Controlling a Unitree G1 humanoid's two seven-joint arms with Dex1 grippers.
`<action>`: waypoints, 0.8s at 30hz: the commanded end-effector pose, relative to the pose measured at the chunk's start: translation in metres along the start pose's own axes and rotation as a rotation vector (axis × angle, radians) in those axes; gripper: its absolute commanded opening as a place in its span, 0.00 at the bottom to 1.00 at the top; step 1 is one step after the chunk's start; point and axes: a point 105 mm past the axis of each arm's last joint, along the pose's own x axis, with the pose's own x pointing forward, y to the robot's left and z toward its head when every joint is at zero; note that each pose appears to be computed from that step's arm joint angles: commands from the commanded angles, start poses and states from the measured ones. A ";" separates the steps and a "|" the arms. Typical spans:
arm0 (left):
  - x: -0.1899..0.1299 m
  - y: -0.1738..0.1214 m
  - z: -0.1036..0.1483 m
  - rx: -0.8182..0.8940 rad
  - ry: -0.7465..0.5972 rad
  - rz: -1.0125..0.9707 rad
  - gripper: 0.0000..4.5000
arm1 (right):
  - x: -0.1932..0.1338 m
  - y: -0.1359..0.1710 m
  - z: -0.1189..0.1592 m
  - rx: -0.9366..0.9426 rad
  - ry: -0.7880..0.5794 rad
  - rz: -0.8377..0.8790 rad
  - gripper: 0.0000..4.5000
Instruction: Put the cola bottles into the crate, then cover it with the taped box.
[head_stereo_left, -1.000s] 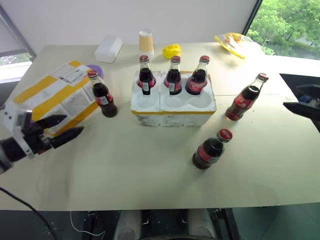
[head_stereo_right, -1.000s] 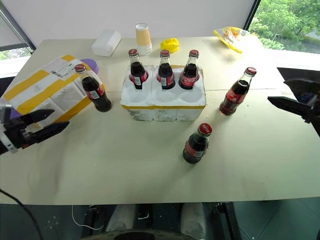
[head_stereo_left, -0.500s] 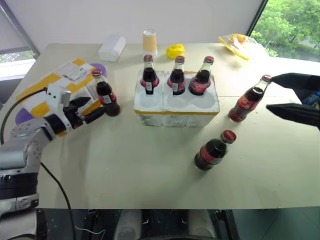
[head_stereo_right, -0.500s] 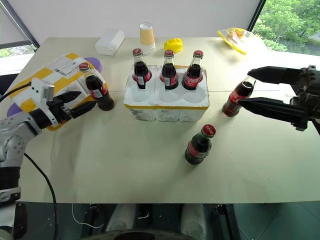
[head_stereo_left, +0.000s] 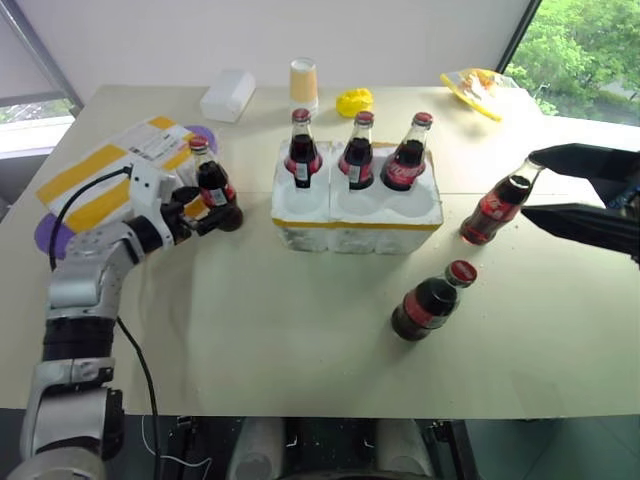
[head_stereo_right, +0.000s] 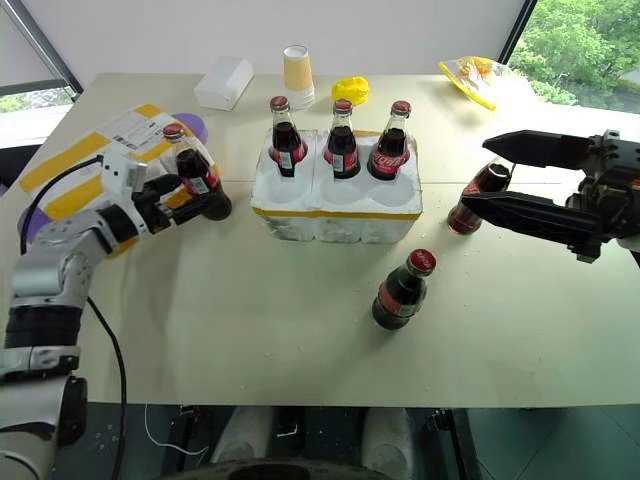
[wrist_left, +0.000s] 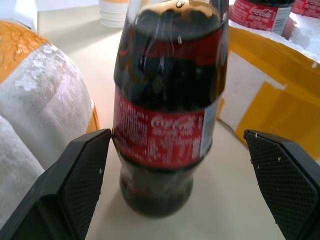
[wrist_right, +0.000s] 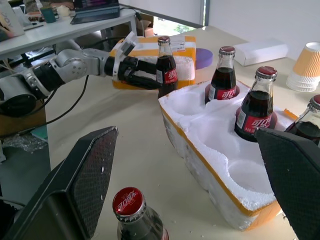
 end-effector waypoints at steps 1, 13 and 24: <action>0.005 0.005 0.015 0.050 -0.039 0.012 1.00 | -0.001 0.005 0.010 -0.052 -0.035 0.006 1.00; 0.028 0.004 0.020 0.061 -0.063 -0.032 0.80 | -0.001 0.006 0.006 -0.050 -0.045 -0.005 1.00; 0.008 -0.013 0.062 0.114 -0.061 -0.246 0.62 | -0.001 0.005 0.002 -0.052 -0.026 -0.010 1.00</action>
